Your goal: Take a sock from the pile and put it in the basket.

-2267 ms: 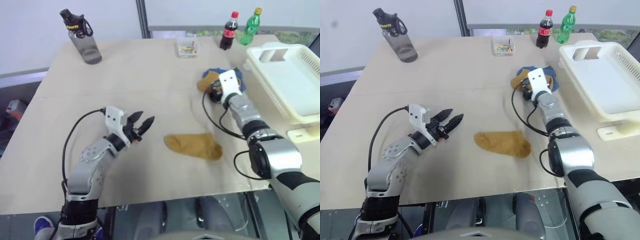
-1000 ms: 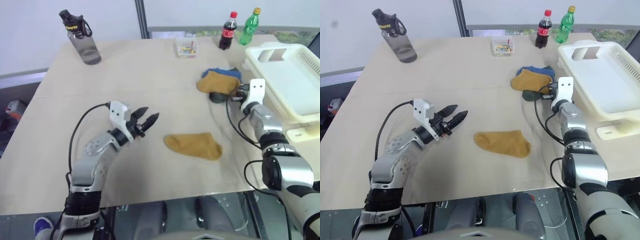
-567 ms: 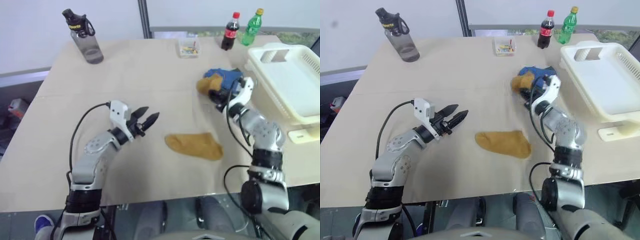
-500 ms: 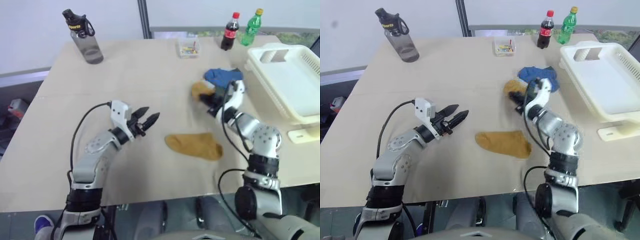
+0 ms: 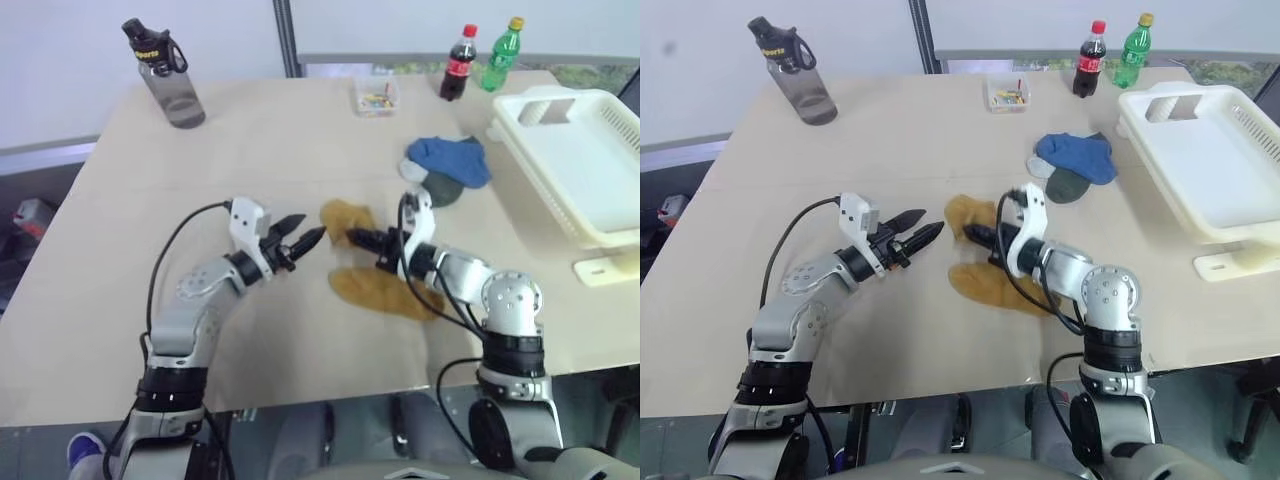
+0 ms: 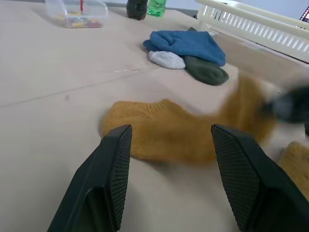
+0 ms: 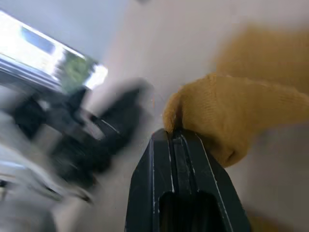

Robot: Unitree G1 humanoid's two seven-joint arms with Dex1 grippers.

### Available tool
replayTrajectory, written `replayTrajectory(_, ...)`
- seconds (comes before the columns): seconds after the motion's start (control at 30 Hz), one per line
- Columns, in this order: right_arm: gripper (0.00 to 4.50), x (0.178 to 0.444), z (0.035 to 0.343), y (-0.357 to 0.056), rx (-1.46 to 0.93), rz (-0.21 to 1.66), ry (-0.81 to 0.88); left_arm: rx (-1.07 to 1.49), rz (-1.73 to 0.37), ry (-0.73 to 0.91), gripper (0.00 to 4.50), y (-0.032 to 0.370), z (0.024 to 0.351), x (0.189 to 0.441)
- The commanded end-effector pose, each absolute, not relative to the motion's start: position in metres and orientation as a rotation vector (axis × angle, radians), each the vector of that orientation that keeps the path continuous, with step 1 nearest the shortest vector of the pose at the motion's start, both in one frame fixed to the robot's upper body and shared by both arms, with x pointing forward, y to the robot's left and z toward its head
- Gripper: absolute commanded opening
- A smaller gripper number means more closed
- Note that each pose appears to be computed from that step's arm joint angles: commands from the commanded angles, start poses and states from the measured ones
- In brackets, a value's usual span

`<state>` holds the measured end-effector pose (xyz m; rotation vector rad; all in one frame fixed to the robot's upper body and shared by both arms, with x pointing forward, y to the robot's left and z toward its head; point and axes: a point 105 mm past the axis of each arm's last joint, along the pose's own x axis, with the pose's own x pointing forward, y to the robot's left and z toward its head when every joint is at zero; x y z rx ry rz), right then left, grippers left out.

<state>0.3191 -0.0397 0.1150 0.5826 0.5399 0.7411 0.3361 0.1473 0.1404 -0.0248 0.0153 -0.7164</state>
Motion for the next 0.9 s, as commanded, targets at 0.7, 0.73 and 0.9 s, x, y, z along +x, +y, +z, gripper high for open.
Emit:
replayTrajectory(0.7,3.16,0.338,0.12,-0.122,0.188,0.609,0.36,-0.056,-0.873,0.244,3.56,0.122,0.136,0.348)
replayTrajectory(0.73,3.25,0.334,0.124,-0.122,0.149,0.621,0.337,-0.047,-0.871,0.236,3.93,0.123,0.137,0.346)
replayTrajectory(0.9,3.25,0.305,0.143,-0.127,-0.032,0.685,0.254,-0.014,-0.849,0.223,4.44,0.131,0.135,0.343)
